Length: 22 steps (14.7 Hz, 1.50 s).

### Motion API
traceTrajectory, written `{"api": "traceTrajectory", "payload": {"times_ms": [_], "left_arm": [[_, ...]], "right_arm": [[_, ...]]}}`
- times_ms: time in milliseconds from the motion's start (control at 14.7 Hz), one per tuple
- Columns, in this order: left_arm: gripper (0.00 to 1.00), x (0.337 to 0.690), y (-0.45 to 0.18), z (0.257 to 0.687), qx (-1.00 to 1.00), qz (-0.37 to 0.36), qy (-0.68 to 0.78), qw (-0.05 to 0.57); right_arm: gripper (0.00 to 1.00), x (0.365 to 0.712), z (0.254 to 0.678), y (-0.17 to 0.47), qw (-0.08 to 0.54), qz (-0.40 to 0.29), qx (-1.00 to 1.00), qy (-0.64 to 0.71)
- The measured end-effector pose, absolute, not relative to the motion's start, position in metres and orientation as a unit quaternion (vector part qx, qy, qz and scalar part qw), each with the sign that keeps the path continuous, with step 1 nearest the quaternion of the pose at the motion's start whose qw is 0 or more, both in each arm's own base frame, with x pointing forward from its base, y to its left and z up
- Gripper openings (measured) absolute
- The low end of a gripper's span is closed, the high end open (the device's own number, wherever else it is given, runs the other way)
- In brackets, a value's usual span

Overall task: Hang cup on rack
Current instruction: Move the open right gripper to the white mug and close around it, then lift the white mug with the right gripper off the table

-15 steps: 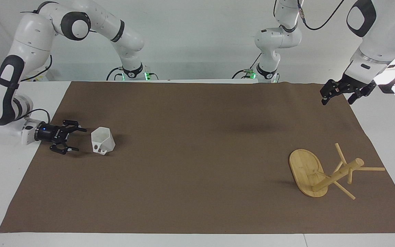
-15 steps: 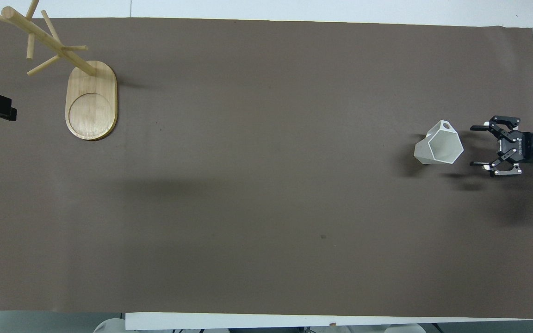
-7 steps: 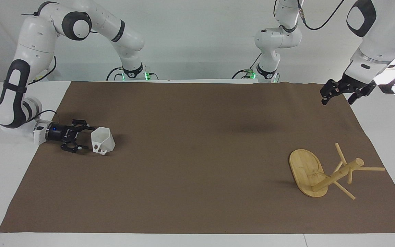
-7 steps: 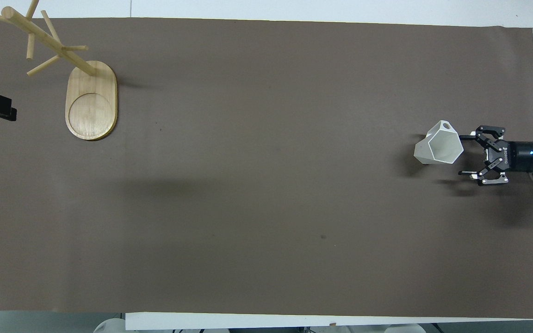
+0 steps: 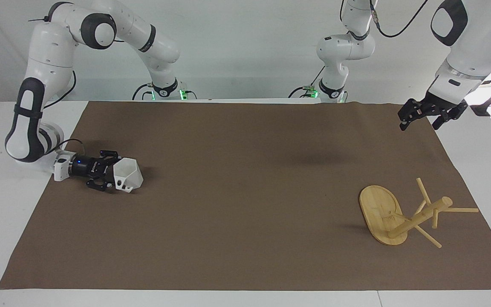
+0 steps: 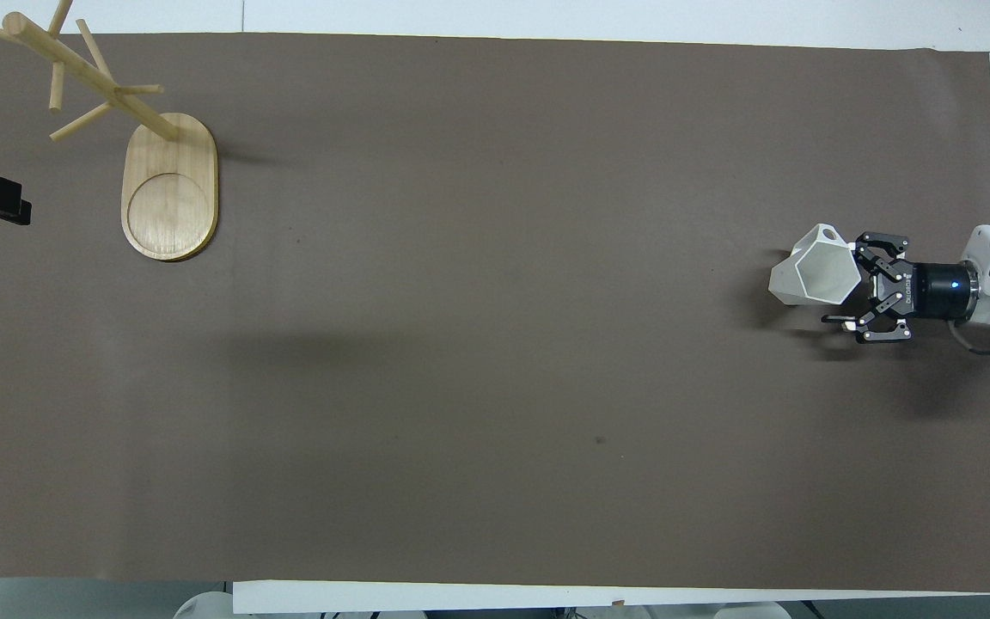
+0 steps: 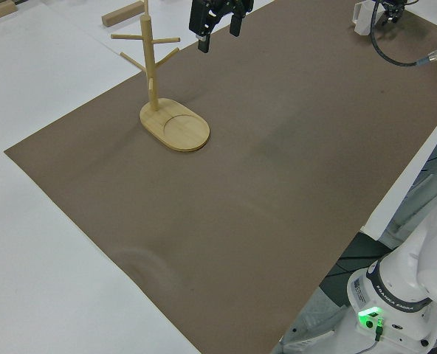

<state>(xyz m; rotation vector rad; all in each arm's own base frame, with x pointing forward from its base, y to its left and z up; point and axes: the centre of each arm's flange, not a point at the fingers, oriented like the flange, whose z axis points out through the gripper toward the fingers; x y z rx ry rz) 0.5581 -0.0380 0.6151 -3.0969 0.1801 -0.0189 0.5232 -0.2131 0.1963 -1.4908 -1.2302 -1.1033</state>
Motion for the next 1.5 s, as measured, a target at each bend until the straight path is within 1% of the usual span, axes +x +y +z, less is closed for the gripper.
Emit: {"api": "traceTrajectory", "payload": {"times_ms": [341,1023,1500], "left_arm": [[1.0,0.558,-0.038,0.615,-0.998,-0.006,0.058,0.02],[1.0,0.557,-0.037,0.614,-0.998,0.0,0.057,0.02],[1.0,0.557,-0.005,0.616,-0.999,0.0,0.029,0.02]], "right_arm": [[1.0,0.524,0.196,-0.215,0.434,-0.459,-0.608,-0.482],[1.0,0.516,0.188,-0.199,0.449,-0.453,-0.607,-0.475],[1.0,0.522,0.188,-0.182,0.451,-0.466,-0.597,-0.472]]}}
